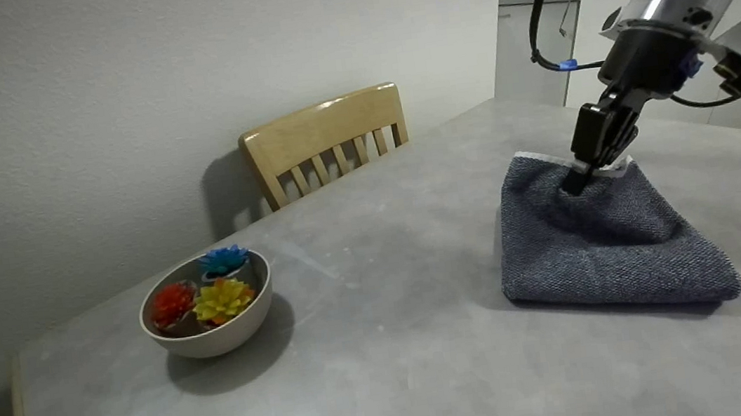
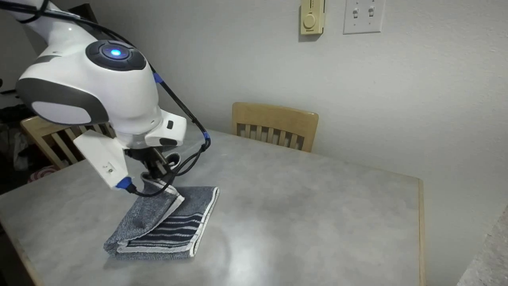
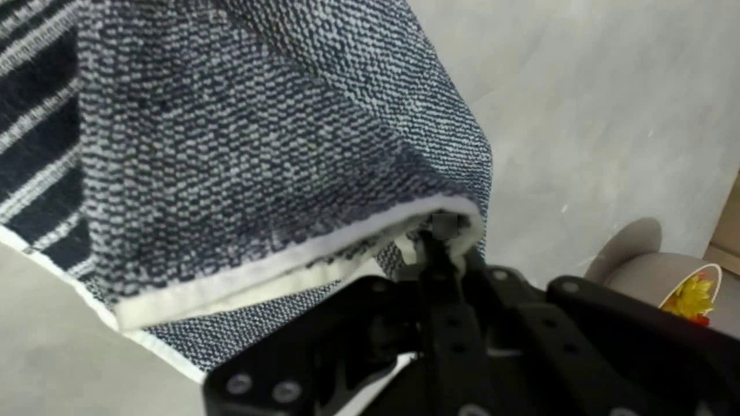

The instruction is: Unfold the gray towel once

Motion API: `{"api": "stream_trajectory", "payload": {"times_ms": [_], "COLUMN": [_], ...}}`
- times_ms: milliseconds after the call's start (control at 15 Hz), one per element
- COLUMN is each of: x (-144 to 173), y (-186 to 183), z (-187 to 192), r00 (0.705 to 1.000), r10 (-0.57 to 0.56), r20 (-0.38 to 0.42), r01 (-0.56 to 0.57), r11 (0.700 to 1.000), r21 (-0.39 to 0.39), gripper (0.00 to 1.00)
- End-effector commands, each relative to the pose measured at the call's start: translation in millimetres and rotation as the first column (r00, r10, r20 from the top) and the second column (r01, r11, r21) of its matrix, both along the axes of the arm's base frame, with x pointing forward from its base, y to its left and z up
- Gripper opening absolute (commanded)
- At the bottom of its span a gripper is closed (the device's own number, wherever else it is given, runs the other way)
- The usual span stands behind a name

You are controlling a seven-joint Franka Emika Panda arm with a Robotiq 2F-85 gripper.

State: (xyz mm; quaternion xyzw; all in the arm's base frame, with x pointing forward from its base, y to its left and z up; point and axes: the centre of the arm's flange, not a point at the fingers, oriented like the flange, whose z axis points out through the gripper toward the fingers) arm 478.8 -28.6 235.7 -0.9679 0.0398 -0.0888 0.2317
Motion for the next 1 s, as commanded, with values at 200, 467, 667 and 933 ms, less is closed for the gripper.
{"api": "stream_trajectory", "payload": {"times_ms": [200, 467, 667, 933], "x": [-4.4, -1.2, -0.5, 7.6], "y": [42.4, 69.9, 95.2, 126.2], "z": [-22.1, -55.7, -85.5, -125.1], "r00": [0.997, 0.991, 0.979, 0.962], "r10": [0.071, 0.104, 0.146, 0.192], "r20": [-0.013, -0.083, -0.140, -0.195], "r01": [-0.071, -0.103, -0.139, -0.177], "r11": [0.997, 0.994, 0.989, 0.980], "r21": [0.001, 0.023, 0.056, 0.091], "gripper": [0.01, 0.01, 0.01, 0.01]}}
